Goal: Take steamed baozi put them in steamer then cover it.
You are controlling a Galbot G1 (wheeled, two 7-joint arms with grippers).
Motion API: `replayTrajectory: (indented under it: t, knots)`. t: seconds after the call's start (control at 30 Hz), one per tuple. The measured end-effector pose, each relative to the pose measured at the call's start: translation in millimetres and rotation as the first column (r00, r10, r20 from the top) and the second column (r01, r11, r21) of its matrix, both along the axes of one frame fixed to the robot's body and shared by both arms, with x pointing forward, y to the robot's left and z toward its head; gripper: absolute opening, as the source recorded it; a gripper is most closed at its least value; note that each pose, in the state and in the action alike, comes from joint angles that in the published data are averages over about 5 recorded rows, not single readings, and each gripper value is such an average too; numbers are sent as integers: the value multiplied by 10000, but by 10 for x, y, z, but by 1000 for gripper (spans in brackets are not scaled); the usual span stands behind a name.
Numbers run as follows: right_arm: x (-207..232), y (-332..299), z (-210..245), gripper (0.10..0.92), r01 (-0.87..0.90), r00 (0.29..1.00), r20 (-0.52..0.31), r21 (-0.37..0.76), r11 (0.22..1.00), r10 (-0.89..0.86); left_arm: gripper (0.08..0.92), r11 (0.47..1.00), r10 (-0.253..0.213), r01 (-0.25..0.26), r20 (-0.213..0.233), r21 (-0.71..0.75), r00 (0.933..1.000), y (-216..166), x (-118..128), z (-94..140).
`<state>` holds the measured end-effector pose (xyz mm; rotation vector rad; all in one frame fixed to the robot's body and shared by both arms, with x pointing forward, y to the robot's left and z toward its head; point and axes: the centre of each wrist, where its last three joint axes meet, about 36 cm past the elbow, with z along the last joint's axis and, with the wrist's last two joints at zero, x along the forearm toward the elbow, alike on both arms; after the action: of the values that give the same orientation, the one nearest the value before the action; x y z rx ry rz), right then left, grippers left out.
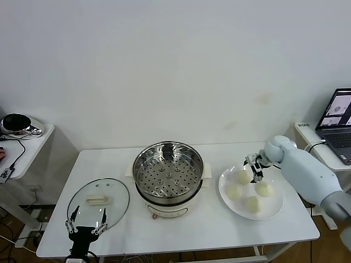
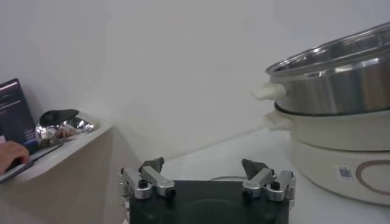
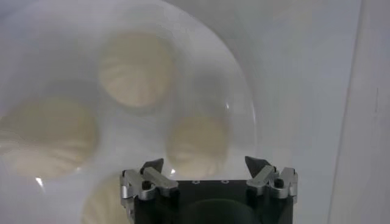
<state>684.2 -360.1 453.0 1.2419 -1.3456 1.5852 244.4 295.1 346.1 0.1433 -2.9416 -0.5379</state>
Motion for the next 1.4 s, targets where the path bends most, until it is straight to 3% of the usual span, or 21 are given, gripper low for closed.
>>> replayTrajectory:
  t: [0.17,0.47,0.8,1.13,1.4]
  knots:
    - [11,53,-60,770,-39,9999,-109,-78,10000,38,823,10000,9,-9,1,15,10000,13,2,-15]
    - [-1,21,-78,549,-15,9999,-154,-218,9998,12,823,10000,31,-31,52,-5,10000,13,1,-23]
    - [-18,-43,128,481,-145,9999,25,-221,9996,145,823,10000,21,-21,108,5,9999,14,5,-14]
    - [41,-9,1096,500,-780,9907,1147,371,9963,733,823,10000,-48,49,122,-65,9999,22,29,-2]
    - [55,524,2146,501,-2433,9471,2385,971,9651,2148,823,9990,-107,108,42,-430,9999,38,21,-2]
